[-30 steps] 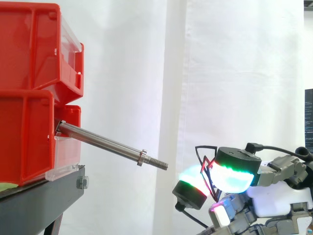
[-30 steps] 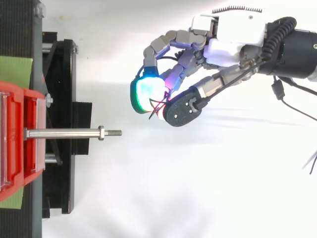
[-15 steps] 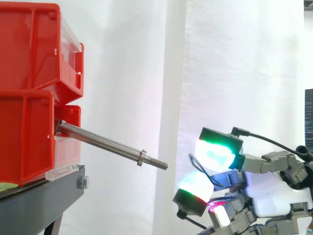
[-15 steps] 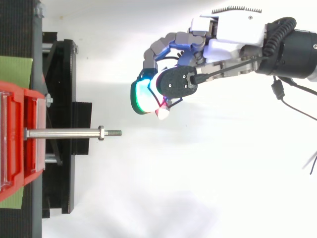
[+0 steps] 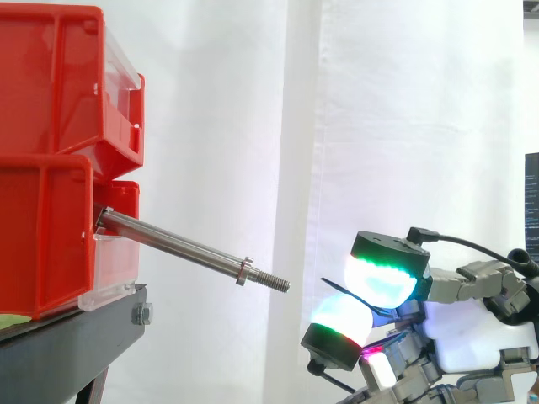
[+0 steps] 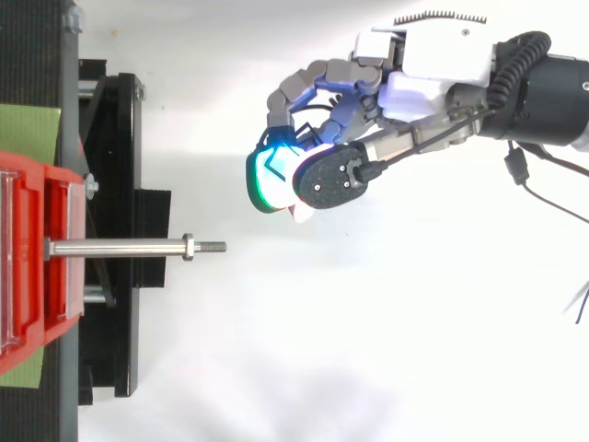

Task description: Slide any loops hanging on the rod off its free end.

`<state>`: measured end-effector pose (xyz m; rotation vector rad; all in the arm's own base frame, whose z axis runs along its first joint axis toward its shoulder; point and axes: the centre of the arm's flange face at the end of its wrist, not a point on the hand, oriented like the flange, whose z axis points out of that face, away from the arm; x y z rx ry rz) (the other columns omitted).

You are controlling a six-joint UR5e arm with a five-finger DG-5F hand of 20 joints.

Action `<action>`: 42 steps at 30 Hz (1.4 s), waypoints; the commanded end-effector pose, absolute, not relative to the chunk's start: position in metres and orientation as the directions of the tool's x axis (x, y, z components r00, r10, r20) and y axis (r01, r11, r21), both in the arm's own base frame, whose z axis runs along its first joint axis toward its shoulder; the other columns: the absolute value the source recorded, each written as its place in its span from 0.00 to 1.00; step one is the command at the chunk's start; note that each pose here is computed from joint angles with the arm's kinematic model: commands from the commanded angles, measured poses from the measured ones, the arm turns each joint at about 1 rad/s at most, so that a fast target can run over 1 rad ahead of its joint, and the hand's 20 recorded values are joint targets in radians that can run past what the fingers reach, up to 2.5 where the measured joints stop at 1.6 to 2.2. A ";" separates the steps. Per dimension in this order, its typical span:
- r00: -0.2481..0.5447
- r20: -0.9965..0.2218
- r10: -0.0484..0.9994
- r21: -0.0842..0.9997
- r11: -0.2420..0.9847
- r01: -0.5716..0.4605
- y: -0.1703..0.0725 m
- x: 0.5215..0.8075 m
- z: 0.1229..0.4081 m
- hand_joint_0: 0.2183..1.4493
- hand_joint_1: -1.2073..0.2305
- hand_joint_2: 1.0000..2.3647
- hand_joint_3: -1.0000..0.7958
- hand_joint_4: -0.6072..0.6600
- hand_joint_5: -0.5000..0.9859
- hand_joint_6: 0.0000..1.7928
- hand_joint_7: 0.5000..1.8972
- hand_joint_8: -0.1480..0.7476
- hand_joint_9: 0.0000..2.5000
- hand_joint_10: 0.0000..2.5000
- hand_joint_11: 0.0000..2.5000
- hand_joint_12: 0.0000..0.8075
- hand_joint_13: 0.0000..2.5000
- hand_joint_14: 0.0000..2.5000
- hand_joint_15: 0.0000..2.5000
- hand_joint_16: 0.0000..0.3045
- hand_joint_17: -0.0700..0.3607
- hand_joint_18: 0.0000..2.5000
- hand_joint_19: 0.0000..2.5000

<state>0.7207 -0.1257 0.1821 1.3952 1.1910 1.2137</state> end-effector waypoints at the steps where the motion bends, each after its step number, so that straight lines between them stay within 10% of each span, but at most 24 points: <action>1: 0.051 0.119 0.992 0.987 -0.123 0.102 -0.126 0.721 0.182 0.32 0.32 0.01 0.39 0.48 0.25 0.48 0.36 0.44 0.41 0.01 0.16 0.39 0.26 0.00 0.06 0.14 0.38 0.28 0.15; 16: 0.055 0.120 0.991 0.987 -0.125 0.103 -0.126 0.720 0.181 0.26 0.44 0.00 0.28 0.53 0.26 0.46 0.32 0.45 0.42 0.00 0.15 0.40 0.27 0.00 0.06 0.15 0.39 0.27 0.16; 42: 0.046 0.125 0.991 0.986 -0.129 0.102 -0.124 0.721 0.181 0.32 0.27 0.01 0.36 0.49 0.27 0.50 0.37 0.44 0.44 0.01 0.16 0.38 0.29 0.00 0.06 0.13 0.38 0.30 0.16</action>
